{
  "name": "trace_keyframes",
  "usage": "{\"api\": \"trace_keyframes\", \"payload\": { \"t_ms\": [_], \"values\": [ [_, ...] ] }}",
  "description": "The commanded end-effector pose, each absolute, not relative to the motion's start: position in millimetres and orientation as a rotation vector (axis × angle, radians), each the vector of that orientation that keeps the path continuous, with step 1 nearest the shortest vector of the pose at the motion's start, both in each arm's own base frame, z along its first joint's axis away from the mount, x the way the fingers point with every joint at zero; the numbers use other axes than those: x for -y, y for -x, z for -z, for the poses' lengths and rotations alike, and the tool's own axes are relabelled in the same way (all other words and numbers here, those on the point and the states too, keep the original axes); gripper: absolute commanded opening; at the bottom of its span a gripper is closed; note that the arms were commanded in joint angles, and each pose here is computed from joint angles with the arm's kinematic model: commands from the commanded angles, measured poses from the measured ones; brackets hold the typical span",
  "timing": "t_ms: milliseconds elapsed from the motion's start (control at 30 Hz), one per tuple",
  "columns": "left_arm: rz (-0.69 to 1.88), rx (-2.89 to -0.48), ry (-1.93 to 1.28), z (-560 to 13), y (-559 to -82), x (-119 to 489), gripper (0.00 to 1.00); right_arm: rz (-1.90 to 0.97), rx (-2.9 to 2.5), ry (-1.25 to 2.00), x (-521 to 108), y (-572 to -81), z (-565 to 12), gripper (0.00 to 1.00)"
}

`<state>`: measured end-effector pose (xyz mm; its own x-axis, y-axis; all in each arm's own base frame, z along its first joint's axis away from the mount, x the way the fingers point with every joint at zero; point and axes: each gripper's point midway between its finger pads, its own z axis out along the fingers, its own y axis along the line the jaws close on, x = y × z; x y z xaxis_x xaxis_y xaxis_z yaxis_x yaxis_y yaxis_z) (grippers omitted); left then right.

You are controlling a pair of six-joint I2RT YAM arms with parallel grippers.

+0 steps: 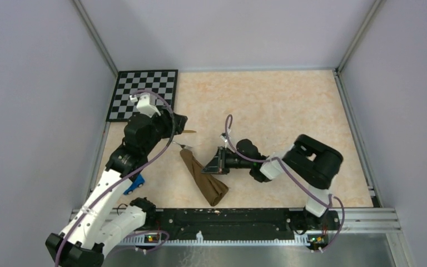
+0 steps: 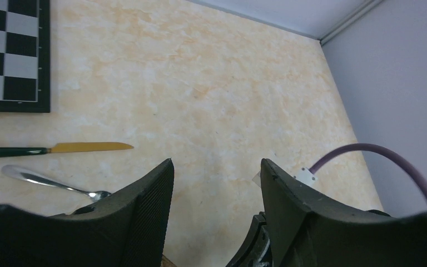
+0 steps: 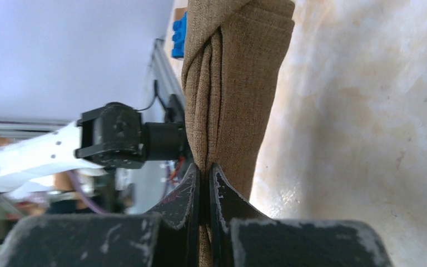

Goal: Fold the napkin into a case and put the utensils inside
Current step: Turn over the smaller rectangle-folded napkin at the center of the board.

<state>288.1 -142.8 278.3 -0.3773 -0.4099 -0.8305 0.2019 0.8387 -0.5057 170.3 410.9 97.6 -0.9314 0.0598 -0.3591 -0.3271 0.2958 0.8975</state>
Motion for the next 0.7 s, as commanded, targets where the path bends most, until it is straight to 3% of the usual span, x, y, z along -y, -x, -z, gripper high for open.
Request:
{"api": "trace_keyframes", "payload": {
  "t_ms": [0, 200, 367, 533, 667],
  "values": [
    [0.588, -1.91, 0.156, -265, -287, 136, 0.64, -2.062, -2.098, 0.06, -396, -173, -118, 0.0],
    [0.672, -1.952, 0.098, -251, -289, 155, 0.64, -1.965, -2.19, -0.052, -358, -185, -72, 0.0],
    [0.79, -2.059, 0.013, -221, -292, 184, 0.66, -1.712, -2.335, -0.024, -322, -197, -36, 0.22],
    [1.01, -2.172, -0.082, -183, -284, 220, 0.63, -1.144, -2.586, 0.199, -275, -198, -5, 0.48],
    [1.141, -2.222, -0.087, -158, -285, 239, 0.55, -0.883, -2.522, 0.358, -252, -213, -47, 0.52]
  ]
}}
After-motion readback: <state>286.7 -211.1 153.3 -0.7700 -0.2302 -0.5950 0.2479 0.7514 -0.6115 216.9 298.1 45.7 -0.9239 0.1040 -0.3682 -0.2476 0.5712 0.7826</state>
